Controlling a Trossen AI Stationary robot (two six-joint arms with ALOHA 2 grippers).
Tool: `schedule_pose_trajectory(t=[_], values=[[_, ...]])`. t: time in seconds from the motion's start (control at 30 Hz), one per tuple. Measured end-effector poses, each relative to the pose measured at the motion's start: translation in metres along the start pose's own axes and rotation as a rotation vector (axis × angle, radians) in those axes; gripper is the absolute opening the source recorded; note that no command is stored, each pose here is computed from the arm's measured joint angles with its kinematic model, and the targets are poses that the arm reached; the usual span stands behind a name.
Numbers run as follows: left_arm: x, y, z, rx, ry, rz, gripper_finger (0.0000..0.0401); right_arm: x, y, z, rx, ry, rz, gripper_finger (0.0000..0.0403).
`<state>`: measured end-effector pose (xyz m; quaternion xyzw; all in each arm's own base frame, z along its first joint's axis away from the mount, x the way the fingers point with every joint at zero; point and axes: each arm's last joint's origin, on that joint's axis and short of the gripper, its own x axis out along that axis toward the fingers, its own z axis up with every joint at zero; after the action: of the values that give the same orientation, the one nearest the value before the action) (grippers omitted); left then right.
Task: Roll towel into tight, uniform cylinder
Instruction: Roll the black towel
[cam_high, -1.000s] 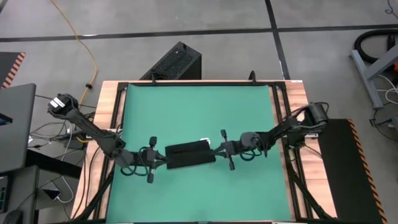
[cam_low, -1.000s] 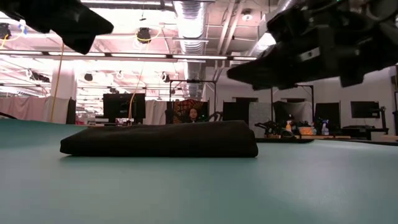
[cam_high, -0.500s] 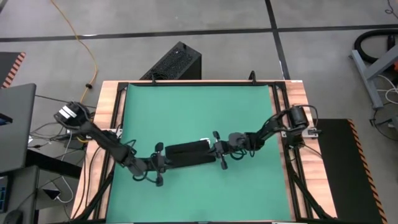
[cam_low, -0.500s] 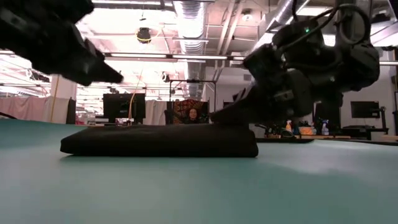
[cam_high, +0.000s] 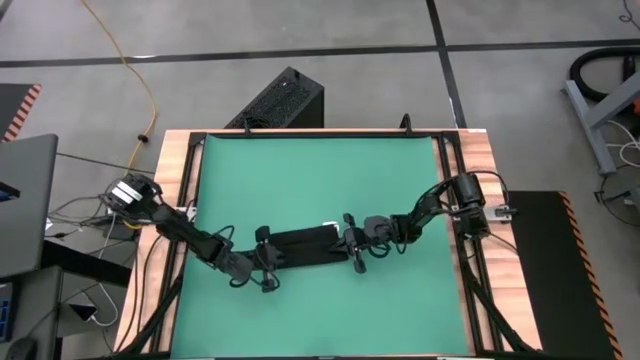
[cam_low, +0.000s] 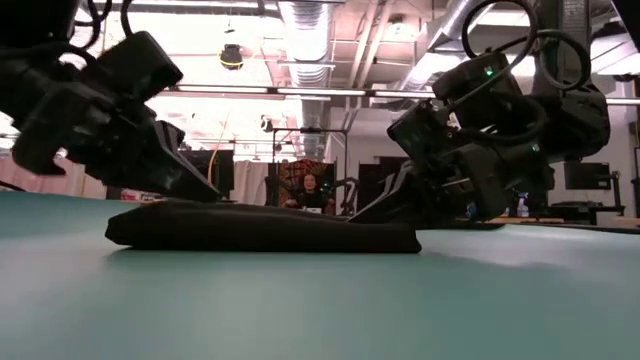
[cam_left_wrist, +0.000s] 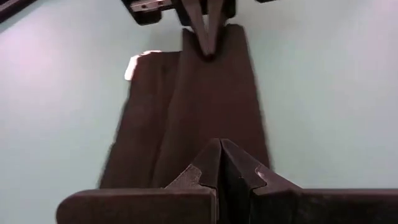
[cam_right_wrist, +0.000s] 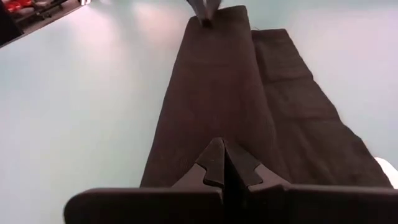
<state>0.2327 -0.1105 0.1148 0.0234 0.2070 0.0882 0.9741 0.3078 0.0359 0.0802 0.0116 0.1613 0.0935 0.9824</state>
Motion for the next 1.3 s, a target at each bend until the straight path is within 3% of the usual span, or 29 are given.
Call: schedule_pose_trajectory(t=[0.23,0.6,0.87,1.3], values=[[0.006,0.007,0.0,0.004,0.033,-0.037,0.0,0.0,0.0,0.0,0.003,0.002,-0.005,0.0016],[0.005,0.009,-0.009,0.005,0.109,-0.009,0.0,0.0,0.0,0.0,0.026,0.002,-0.005,0.0017],[-0.002,0.017,-0.025,-0.062,0.133,0.016,0.0,0.0,0.0,0.0,0.026,0.002,-0.005,0.0019],[0.0,0.016,-0.031,-0.047,0.152,0.023,0.0,0.0,0.0,0.0,0.026,0.003,-0.005,0.0019]])
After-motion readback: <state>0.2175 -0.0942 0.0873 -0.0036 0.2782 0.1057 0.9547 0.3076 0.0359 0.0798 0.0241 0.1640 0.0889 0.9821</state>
